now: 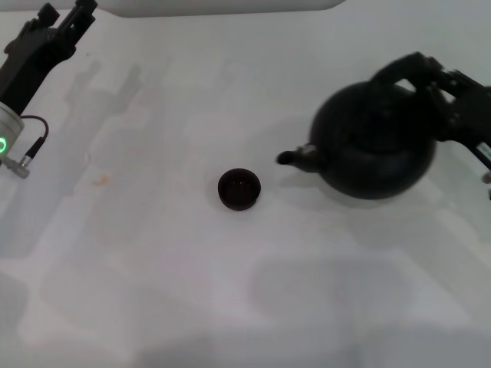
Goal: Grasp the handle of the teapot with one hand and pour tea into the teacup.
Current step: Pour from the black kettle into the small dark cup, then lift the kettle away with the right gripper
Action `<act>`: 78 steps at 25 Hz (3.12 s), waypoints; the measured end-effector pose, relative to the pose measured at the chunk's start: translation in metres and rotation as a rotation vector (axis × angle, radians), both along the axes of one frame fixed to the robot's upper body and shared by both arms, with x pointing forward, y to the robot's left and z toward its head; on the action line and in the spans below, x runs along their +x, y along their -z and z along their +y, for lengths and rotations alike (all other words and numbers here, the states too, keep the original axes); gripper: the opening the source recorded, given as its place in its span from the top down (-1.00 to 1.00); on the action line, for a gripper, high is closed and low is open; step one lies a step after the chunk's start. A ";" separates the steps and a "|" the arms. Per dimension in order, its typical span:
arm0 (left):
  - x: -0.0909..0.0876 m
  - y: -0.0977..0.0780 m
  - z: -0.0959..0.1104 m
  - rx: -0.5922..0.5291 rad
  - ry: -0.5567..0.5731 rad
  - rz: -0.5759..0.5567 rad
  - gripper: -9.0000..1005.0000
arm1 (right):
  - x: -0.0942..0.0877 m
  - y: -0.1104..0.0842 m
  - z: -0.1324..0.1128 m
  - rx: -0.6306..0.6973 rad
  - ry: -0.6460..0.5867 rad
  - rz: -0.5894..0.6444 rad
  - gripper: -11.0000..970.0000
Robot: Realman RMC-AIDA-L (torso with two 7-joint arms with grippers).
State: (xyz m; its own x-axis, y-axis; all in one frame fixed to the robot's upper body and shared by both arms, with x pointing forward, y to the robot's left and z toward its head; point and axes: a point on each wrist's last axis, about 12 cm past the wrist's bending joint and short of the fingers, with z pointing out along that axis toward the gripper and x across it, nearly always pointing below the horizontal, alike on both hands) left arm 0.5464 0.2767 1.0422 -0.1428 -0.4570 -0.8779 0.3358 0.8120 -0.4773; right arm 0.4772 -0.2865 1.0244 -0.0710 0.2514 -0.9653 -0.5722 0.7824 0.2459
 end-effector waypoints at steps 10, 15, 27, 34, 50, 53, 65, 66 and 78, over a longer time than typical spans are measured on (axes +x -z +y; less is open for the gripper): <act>-0.001 0.002 0.001 -0.004 -0.001 0.009 -0.69 | 0.026 -0.016 0.030 -0.202 -0.089 -0.212 0.60; -0.001 0.002 0.001 -0.004 -0.001 0.009 -0.69 | 0.030 -0.019 0.039 -0.293 -0.085 -0.300 0.61; -0.002 0.003 0.002 -0.003 -0.004 0.013 -0.69 | 0.040 -0.018 0.054 -0.471 -0.064 -0.379 0.68; -0.002 0.004 0.001 -0.003 -0.004 0.019 -0.69 | 0.039 -0.018 0.058 -0.535 -0.076 -0.437 0.70; 0.000 0.003 0.001 0.000 -0.001 0.017 -0.69 | 0.039 -0.018 0.056 -0.660 -0.040 -0.534 0.73; 0.000 0.003 0.001 0.000 -0.001 0.019 -0.69 | 0.040 -0.018 0.056 -0.694 -0.034 -0.560 0.73; 0.000 0.003 0.000 0.000 -0.002 0.021 -0.69 | 0.038 -0.016 0.056 -0.752 -0.034 -0.593 0.75; 0.000 0.003 0.000 0.000 -0.002 0.021 -0.69 | 0.038 -0.016 0.055 -0.763 -0.032 -0.600 0.75; 0.000 0.003 0.000 0.000 -0.003 0.023 -0.69 | 0.038 -0.015 0.055 -0.783 -0.033 -0.609 0.75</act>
State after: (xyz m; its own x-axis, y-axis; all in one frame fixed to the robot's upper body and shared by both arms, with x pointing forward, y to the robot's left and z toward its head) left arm 0.5465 0.2768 1.0388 -0.1611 -0.4573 -0.8746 0.3224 0.8132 -0.4845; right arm 0.5150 -0.2315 1.0390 0.4966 -0.4661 -0.7322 -0.4535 0.5799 -0.6767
